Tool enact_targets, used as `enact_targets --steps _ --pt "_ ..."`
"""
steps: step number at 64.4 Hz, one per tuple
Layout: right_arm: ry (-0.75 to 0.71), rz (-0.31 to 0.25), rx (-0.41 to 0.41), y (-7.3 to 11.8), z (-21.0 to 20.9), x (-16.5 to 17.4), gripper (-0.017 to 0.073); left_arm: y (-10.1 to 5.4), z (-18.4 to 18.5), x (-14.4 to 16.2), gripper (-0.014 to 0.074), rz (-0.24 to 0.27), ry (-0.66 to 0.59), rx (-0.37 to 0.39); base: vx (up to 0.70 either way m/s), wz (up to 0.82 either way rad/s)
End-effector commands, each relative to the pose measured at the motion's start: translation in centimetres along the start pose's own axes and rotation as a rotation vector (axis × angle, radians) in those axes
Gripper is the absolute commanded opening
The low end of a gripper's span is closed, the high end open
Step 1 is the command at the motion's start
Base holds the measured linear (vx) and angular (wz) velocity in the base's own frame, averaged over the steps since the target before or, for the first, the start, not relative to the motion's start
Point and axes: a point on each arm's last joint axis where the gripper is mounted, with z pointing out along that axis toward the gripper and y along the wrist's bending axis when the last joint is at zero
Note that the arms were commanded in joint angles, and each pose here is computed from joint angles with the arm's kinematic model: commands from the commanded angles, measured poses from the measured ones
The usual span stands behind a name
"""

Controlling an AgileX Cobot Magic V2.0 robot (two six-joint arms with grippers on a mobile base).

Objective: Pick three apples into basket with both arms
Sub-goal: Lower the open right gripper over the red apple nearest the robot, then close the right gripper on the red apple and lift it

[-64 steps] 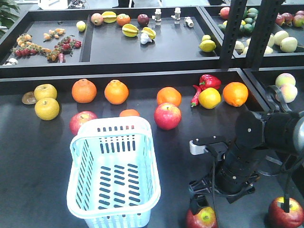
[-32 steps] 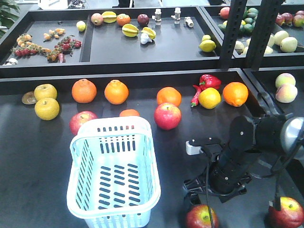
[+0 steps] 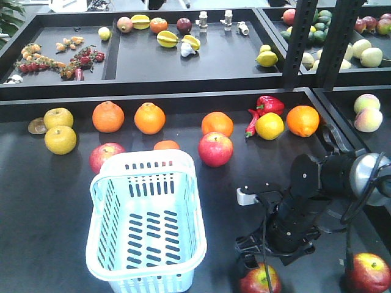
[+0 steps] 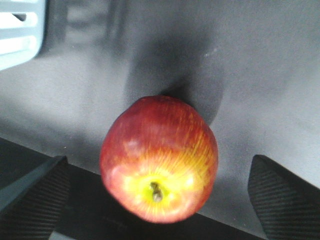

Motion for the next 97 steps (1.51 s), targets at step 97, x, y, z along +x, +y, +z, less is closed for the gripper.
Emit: enact_targets --steps 97 --pt "0.017 0.084 -0.062 0.1 2.3 -1.1 0.0321 0.0 -0.8 -0.9 -0.0006 -0.001 -0.082 -0.018 0.00 0.00"
